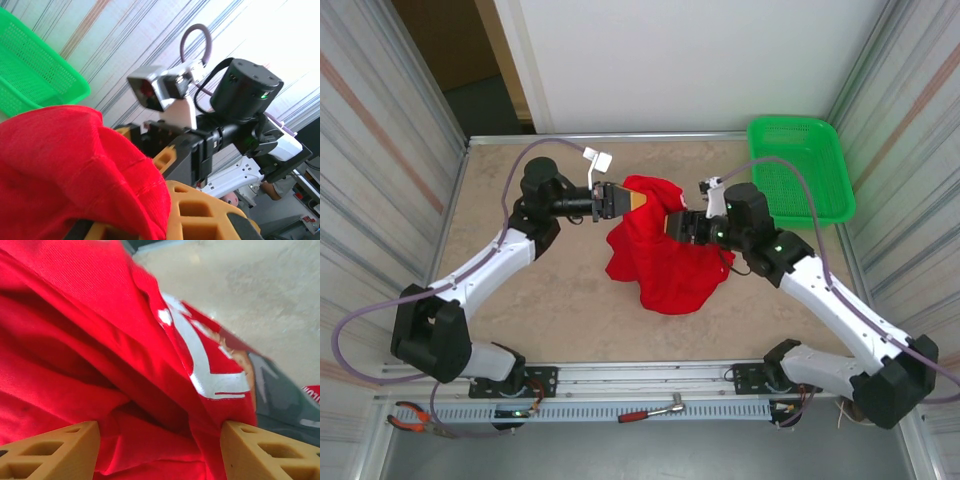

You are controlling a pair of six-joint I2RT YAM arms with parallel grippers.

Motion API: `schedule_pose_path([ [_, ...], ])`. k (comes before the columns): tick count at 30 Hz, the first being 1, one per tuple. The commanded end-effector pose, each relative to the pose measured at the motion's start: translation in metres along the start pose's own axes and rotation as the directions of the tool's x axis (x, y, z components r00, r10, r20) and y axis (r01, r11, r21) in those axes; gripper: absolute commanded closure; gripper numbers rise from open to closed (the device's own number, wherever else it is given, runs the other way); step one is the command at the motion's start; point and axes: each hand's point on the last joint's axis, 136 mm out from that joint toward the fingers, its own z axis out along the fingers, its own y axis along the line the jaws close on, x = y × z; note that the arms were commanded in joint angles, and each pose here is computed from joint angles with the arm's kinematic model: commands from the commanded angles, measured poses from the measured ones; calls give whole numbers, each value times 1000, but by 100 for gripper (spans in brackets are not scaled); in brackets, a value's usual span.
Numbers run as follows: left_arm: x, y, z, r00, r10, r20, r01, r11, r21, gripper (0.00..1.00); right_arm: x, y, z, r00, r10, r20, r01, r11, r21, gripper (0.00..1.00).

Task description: Fold the inside-out t-shirt

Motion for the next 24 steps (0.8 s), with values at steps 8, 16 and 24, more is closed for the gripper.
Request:
schedule_pose_path([
  [8,-30,-5,-12,994,19,108,-23,999,34,100,-12,-6,42,999,8,-33,-10,997,-73,99],
  [16,-28,61,-42,975,-102,195,118,990,-72,100,-44,21,-21,997,3,78,15,974,-227,100],
  [24,-11,114,-54,953,-196,231,241,953,-182,53,-64,52,-53,985,-11,171,70,936,-346,100],
])
